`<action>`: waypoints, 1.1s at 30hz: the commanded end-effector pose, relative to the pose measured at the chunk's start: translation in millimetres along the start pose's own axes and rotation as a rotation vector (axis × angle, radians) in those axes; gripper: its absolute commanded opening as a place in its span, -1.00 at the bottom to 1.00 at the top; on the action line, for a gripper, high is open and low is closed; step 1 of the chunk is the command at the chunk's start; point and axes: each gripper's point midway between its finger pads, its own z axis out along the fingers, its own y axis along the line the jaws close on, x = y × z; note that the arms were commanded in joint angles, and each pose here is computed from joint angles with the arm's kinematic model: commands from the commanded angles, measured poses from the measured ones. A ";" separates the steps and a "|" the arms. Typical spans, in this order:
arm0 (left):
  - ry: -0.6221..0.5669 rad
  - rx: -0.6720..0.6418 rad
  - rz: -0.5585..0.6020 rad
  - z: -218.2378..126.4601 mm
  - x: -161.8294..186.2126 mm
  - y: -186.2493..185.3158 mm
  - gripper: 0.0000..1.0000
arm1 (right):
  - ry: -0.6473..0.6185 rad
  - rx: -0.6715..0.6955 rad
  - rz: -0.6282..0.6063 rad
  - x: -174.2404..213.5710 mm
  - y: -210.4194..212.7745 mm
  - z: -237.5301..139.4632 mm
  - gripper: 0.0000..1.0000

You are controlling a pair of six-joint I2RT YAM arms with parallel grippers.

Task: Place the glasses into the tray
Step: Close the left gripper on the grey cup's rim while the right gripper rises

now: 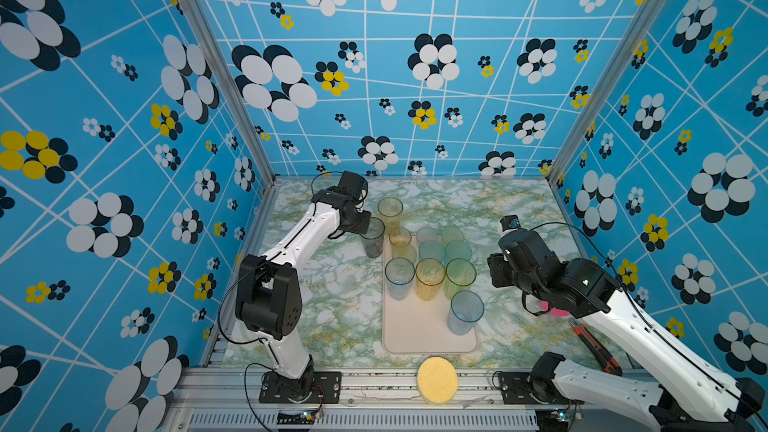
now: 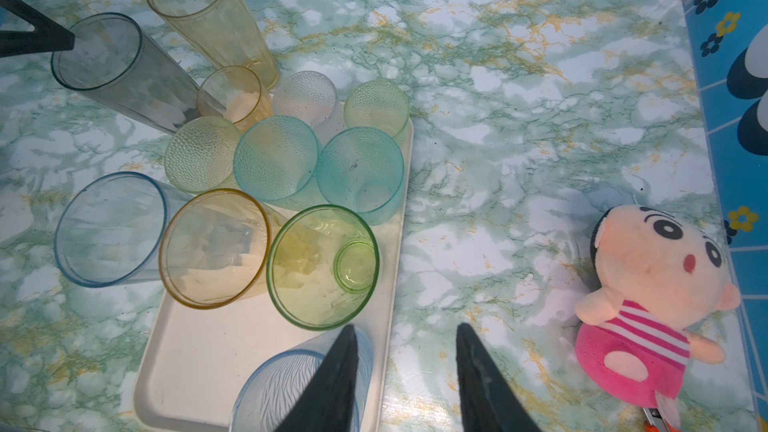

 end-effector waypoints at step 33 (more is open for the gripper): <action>0.038 -0.017 0.046 9.4 -4.4 -1.2 -0.82 | 0.005 -0.016 0.014 2.3 0.1 10.9 -0.17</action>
